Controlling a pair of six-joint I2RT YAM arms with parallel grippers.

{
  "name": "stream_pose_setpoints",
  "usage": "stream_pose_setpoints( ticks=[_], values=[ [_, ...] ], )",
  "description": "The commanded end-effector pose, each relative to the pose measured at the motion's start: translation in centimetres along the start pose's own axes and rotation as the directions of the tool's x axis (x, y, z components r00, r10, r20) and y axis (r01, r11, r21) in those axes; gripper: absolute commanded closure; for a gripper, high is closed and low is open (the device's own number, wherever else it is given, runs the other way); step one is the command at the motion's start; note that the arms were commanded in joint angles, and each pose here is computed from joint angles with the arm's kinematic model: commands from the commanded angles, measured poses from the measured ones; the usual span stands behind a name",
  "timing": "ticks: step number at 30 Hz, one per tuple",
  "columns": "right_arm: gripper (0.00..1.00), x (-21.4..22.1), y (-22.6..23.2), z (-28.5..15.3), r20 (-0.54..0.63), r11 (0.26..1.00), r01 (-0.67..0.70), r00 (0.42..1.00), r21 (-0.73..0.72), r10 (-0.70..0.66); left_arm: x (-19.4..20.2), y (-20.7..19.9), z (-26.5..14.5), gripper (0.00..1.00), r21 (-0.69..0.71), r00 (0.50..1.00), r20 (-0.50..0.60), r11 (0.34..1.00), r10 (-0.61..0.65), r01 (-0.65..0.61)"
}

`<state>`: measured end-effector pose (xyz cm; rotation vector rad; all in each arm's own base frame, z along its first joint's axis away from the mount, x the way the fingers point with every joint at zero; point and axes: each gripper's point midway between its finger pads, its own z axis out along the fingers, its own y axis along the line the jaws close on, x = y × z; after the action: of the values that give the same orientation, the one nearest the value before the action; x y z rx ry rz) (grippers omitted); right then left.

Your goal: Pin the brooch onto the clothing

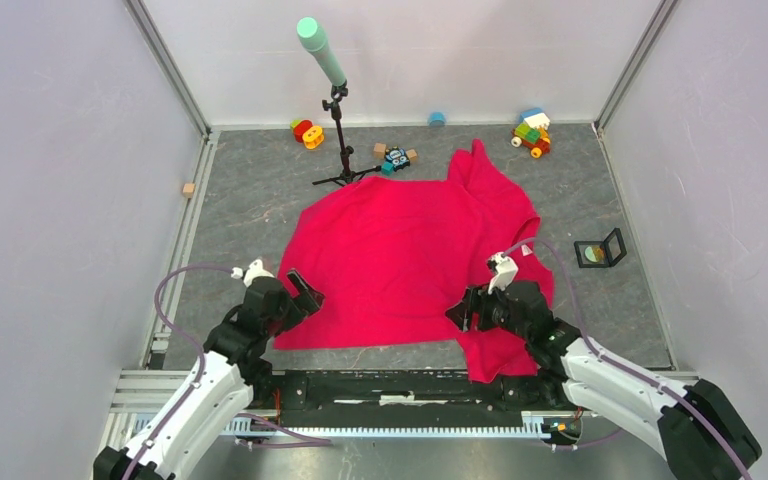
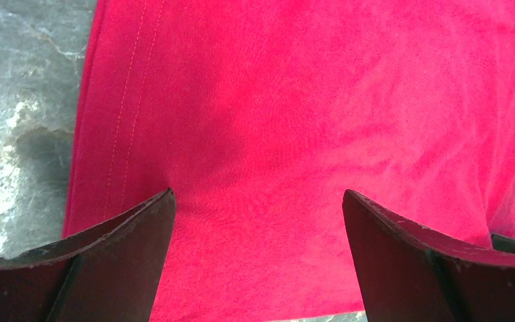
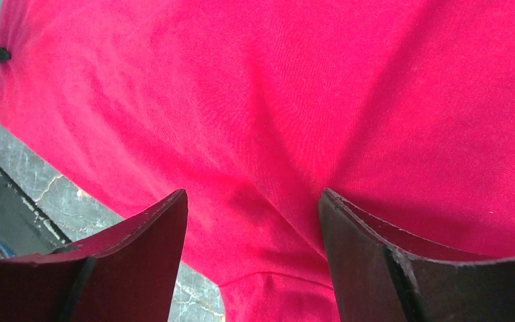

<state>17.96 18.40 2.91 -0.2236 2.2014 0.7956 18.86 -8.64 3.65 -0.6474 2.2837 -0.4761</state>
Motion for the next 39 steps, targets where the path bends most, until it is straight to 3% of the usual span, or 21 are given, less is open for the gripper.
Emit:
stream_pose_setpoints(
  ticks=[1,9,15,19,24,29,31,36,39],
  values=[
    [0.22,5.3,-1.7,-1.6,-0.185,0.996,-0.05,0.981,0.071,0.063,0.4,0.7,-1.0,0.0,-0.049,0.999,-0.026,0.998,-0.042,0.041],
    [0.14,-3.5,-0.2,-1.8,-0.062,0.982,0.139,0.989,0.128,-0.132,-3.9,-5.1,-4.6,0.0,0.089,0.998,0.006,0.994,0.055,-0.055],
    [0.11,-10.6,-0.4,-2.8,0.001,0.929,0.23,0.971,0.29,-0.241,-7.9,-11.2,-7.6,0.0,0.169,0.955,-0.041,0.944,0.293,-0.282],
    [0.06,-13.2,-2.9,-3.8,-0.009,0.857,0.243,0.963,0.455,-0.269,-11.1,-12.8,-7.5,0.0,0.119,0.924,-0.002,0.918,0.381,-0.378],
    [0.06,-14.4,-7.6,-5.0,0.025,0.826,0.142,0.982,0.546,-0.186,-13.4,-13.3,-7.0,0.0,0.067,0.894,0.068,0.892,0.444,-0.448],
    [0.06,-15.3,-13.0,-7.1,0.101,0.698,0.026,0.985,0.716,-0.139,-14.3,-13.6,-7.0,0.0,0.08,0.82,0.161,0.821,0.549,-0.565],
    [0.09,-15.7,-14.4,-7.2,0.159,0.681,-0.045,0.981,0.731,-0.107,-14.9,-13.5,-7.2,0.0,0.076,0.807,0.217,0.815,0.549,-0.575],
    [0.15,-16.6,-18.7,-9.2,0.237,0.573,-0.153,0.969,0.805,-0.074,-15.2,-12.5,-7.2,0.0,0.06,0.82,0.23,0.833,0.524,-0.55],
    [0.18,-16.7,-20.7,-9.6,0.256,0.552,-0.186,0.965,0.813,-0.052,-14.9,-12.4,-6.8,0.0,0.077,0.833,0.21,0.841,0.512,-0.536]
  ],
)
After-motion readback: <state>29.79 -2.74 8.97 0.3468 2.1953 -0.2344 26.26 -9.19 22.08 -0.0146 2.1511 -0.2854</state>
